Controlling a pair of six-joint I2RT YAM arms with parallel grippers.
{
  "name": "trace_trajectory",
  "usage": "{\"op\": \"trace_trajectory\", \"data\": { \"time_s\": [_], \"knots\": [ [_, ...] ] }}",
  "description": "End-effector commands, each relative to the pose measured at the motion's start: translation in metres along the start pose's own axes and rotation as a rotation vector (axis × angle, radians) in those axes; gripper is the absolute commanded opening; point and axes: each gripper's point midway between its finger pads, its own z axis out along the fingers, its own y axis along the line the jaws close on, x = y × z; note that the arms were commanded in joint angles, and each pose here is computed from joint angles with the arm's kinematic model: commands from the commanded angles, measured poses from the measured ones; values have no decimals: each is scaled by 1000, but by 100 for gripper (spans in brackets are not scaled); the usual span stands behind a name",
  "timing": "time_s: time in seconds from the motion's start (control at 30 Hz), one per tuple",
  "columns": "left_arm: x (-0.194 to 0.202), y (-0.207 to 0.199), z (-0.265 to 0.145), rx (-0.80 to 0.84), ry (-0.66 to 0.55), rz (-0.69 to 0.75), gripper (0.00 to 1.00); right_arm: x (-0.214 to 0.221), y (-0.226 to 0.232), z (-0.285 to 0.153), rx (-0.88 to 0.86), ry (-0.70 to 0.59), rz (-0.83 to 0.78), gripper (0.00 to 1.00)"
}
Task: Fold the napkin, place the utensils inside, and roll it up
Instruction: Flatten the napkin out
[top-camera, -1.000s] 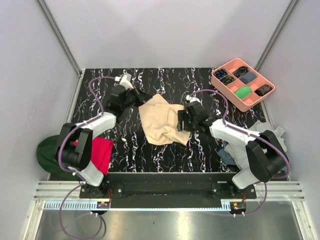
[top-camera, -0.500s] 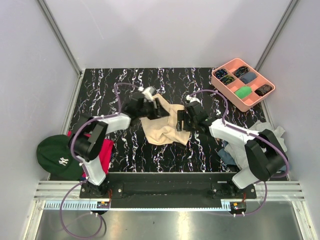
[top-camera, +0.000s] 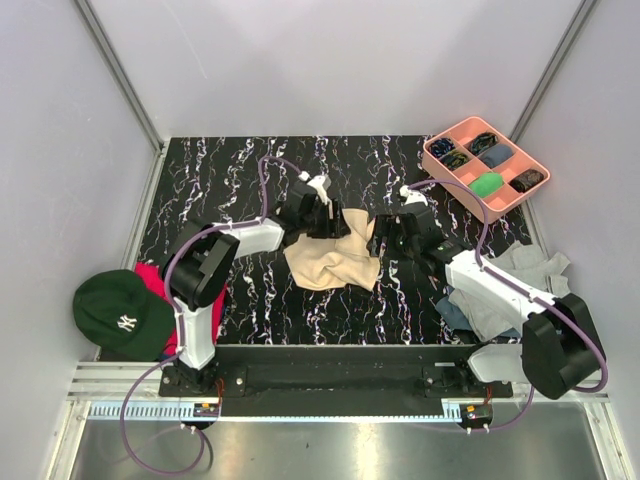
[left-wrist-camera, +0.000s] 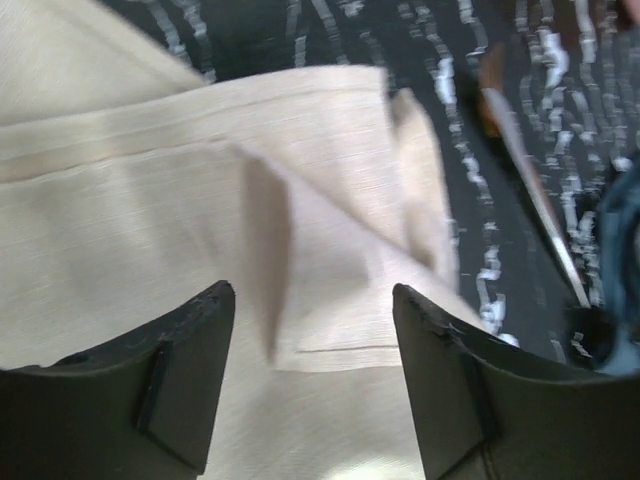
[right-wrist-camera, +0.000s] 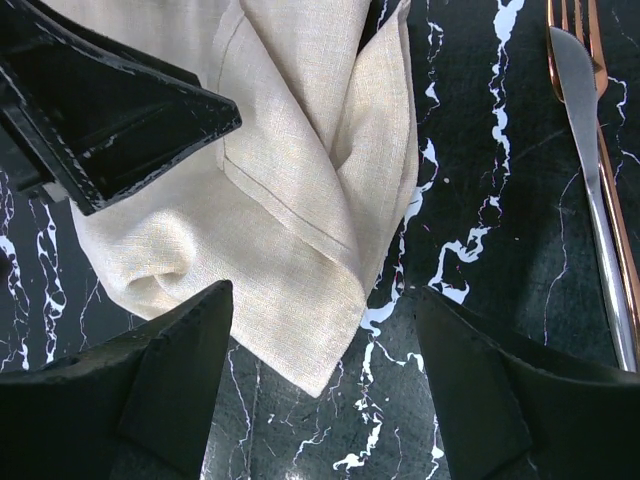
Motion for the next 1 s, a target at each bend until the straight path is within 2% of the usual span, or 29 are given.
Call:
{"op": "trace_trajectory", "data": {
  "time_s": [0.0, 0.13, 0.3, 0.5, 0.6, 0.63, 0.67, 0.7, 0.73, 0.8, 0.87, 0.97],
  "knots": [
    [-15, 8, -13, -65, -103, 51, 70, -1, -1, 0, -13, 0, 9, 82],
    [-4, 4, -5, -7, -74, 60, 74, 4, 0, 5, -17, 23, 7, 82],
    [2, -20, 7, 158, -60, 54, 69, 5, 1, 7, -21, 32, 9, 82],
    [8, -27, 14, 223, -42, 39, 65, 10, -1, 6, -19, 44, 10, 82],
    [14, -31, 18, 263, -24, 26, 48, 13, 0, 8, -24, 55, 13, 82],
    [17, -31, 19, 276, -17, 17, 29, 15, -1, 9, -20, 64, 14, 82],
    [16, -35, 18, 293, -18, 11, 16, 14, -1, 10, -20, 64, 15, 82],
    [13, -39, 15, 317, -24, -4, 5, 14, -1, 10, -19, 63, 17, 82],
    [8, -45, 9, 334, -36, -8, 0, 14, -1, 10, -19, 66, 15, 82],
    [-14, -53, -10, 381, -92, -47, 0, 15, -2, 9, -16, 68, 8, 82],
    [-51, -53, -48, 422, -192, -117, 0, 13, -2, 7, -20, 65, -12, 82],
    [-82, -44, -106, 443, -283, -187, 0, 14, 5, 2, -62, 69, -32, 82]
  ]
}}
